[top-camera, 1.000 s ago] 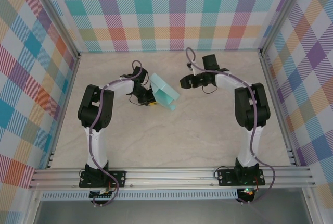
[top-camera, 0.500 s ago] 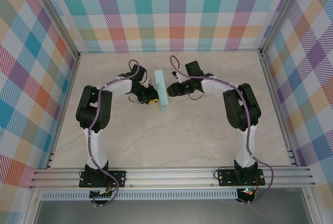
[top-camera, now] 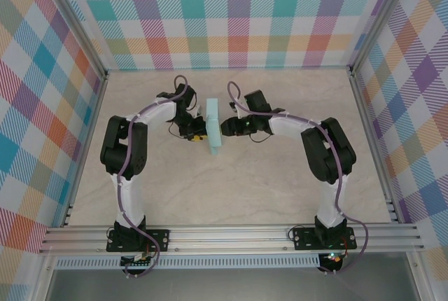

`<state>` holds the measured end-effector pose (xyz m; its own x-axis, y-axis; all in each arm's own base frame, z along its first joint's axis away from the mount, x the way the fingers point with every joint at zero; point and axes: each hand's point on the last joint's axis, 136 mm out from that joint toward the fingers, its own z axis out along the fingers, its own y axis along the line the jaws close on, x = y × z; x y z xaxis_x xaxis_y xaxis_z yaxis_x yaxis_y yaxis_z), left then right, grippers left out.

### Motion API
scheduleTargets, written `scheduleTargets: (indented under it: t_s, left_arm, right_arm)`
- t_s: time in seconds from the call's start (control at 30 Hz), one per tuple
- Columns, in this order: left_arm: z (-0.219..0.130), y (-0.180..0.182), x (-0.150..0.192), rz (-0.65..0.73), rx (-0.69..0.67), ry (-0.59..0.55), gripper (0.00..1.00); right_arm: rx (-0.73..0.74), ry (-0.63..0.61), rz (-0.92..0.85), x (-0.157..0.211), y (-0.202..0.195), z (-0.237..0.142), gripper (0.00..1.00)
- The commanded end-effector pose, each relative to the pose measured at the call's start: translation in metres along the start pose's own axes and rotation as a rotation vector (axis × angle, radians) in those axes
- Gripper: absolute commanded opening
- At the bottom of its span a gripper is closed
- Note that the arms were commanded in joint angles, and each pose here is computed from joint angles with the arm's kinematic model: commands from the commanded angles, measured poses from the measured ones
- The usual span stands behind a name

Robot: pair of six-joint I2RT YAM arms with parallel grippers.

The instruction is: Fold the paper box

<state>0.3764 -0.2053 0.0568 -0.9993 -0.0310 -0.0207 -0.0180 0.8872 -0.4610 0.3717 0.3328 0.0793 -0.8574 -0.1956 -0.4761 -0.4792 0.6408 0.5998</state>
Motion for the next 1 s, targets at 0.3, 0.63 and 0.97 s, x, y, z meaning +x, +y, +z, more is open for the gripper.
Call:
scheduleTargets:
  t_s: [0.3, 0.63, 0.97]
  left_arm:
    - [-0.008, -0.010, -0.013, 0.173, 0.019, -0.056, 0.33]
    - [-0.040, -0.013, -0.029, 0.191, 0.037, -0.141, 0.38]
    - [-0.052, -0.012, -0.034, 0.184, 0.066, -0.202, 0.44]
  right_arm:
    - [0.043, 0.036, -0.022, 0.044, 0.009, 0.014, 0.50]
    - [0.186, -0.029, -0.164, 0.034, 0.004, -0.025, 0.61]
    - [0.286, -0.014, -0.468, 0.022, -0.003, -0.058, 0.66]
